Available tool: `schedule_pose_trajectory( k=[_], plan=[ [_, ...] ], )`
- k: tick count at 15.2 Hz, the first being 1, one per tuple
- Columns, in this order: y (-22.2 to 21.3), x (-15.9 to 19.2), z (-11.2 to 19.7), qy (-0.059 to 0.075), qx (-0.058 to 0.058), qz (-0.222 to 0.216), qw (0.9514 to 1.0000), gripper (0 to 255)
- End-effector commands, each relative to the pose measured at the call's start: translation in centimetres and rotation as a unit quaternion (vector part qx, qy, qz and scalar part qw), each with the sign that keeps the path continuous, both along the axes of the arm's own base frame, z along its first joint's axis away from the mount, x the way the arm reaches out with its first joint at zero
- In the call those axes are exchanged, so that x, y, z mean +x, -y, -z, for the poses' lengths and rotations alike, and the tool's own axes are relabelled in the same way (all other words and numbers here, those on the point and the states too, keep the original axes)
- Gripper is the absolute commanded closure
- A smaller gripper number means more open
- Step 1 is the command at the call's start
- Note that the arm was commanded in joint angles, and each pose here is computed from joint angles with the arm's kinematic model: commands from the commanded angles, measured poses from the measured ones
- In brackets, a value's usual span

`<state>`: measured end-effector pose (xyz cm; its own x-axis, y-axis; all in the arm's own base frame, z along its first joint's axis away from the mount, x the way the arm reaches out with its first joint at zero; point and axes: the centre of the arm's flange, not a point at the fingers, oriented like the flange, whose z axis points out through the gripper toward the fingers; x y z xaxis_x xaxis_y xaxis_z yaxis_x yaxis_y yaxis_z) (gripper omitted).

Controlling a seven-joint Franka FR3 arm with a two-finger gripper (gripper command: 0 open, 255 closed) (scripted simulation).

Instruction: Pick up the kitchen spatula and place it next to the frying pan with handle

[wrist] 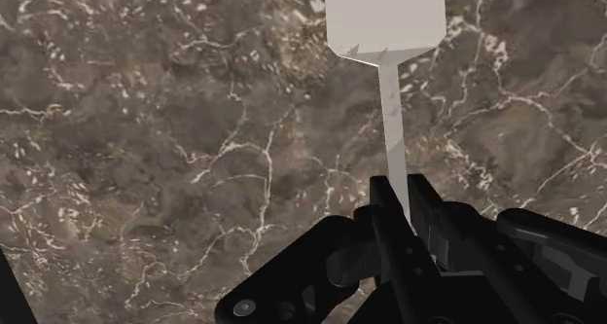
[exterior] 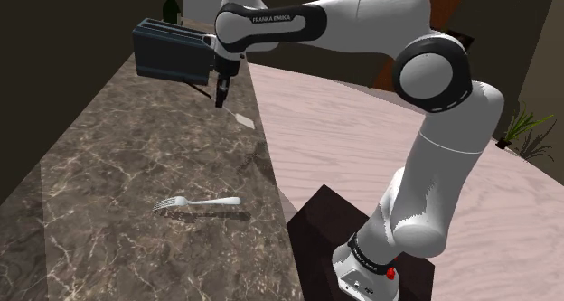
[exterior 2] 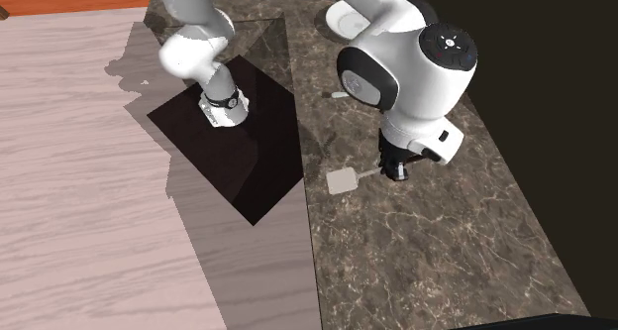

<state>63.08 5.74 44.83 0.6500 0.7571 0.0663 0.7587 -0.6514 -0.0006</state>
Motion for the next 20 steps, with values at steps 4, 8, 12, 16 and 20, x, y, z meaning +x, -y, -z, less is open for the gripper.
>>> schedule_pose_trajectory(
  k=[4,8,12,16,20],
  plan=[
    [-6.1,-2.0,0.0,0.0,0.0,0.001,1.0,255],
    [-11.1,-3.8,0.0,0.0,0.0,0.001,1.0,255],
    [-16.1,-5.5,0.0,0.0,0.0,0.001,1.0,255],
    [-21.1,-7.3,0.0,0.0,0.0,0.001,1.0,255],
    [-26.1,-9.0,0.0,0.0,0.0,0.001,1.0,255]
  ],
)
